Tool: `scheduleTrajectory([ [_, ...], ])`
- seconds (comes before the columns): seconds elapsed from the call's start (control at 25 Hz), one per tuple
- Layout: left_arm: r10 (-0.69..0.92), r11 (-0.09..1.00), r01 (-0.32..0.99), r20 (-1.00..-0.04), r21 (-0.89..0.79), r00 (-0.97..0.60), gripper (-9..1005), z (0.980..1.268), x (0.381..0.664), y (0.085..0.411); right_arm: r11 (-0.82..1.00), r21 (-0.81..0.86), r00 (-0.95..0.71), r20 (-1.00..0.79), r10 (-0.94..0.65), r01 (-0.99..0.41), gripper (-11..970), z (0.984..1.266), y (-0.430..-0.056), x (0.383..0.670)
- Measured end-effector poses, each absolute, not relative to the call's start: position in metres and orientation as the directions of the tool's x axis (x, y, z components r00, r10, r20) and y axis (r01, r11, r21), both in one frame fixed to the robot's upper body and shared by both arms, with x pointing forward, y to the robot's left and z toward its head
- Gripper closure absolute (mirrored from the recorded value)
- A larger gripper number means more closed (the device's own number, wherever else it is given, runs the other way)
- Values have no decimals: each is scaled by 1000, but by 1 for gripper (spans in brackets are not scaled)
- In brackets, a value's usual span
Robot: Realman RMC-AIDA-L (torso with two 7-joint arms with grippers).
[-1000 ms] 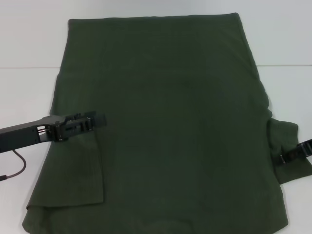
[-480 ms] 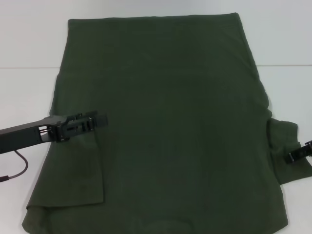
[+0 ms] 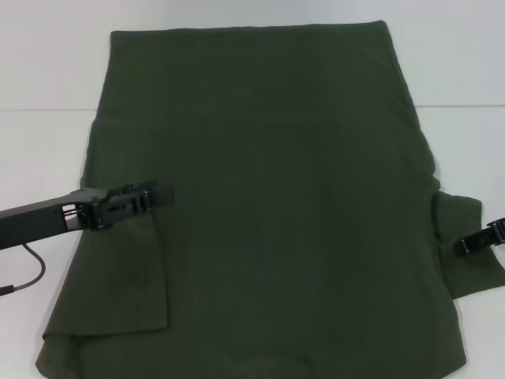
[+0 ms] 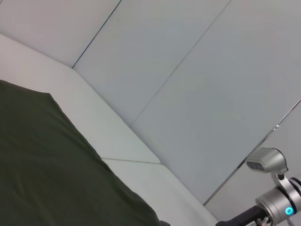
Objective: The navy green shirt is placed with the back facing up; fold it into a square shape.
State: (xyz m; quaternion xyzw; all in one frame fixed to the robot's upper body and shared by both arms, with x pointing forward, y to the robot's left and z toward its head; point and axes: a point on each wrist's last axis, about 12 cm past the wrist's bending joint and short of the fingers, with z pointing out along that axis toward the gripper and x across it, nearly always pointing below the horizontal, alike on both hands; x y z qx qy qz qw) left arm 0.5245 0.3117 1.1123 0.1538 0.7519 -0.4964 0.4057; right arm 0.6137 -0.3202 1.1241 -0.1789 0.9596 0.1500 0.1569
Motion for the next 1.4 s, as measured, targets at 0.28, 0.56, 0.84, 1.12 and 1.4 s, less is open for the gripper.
scheduleTrajectory([
  [0.28, -184, 459, 635, -766, -621, -616, 427, 1114, 524, 313, 889, 252, -892, -349, -286, -383, 75, 1122, -313, 614],
  [0.56, -187, 459, 635, -767, -621, -614, 427, 1113, 524, 314, 883, 287, -897, -354, -263, -372, 76, 1126, -309, 615],
  [0.84, -187, 459, 635, -767, -621, -614, 427, 1113, 524, 313, 878, 330, -898, -385, -211, -347, 77, 1128, -311, 616],
  [1.12, -189, 458, 634, -766, -622, -615, 428, 1113, 524, 313, 894, 303, -911, -351, -216, -329, 75, 1118, -314, 612],
  [1.4, -191, 456, 634, -764, -625, -616, 428, 1113, 524, 312, 887, 325, -914, -346, -211, -328, 82, 1118, -311, 609],
])
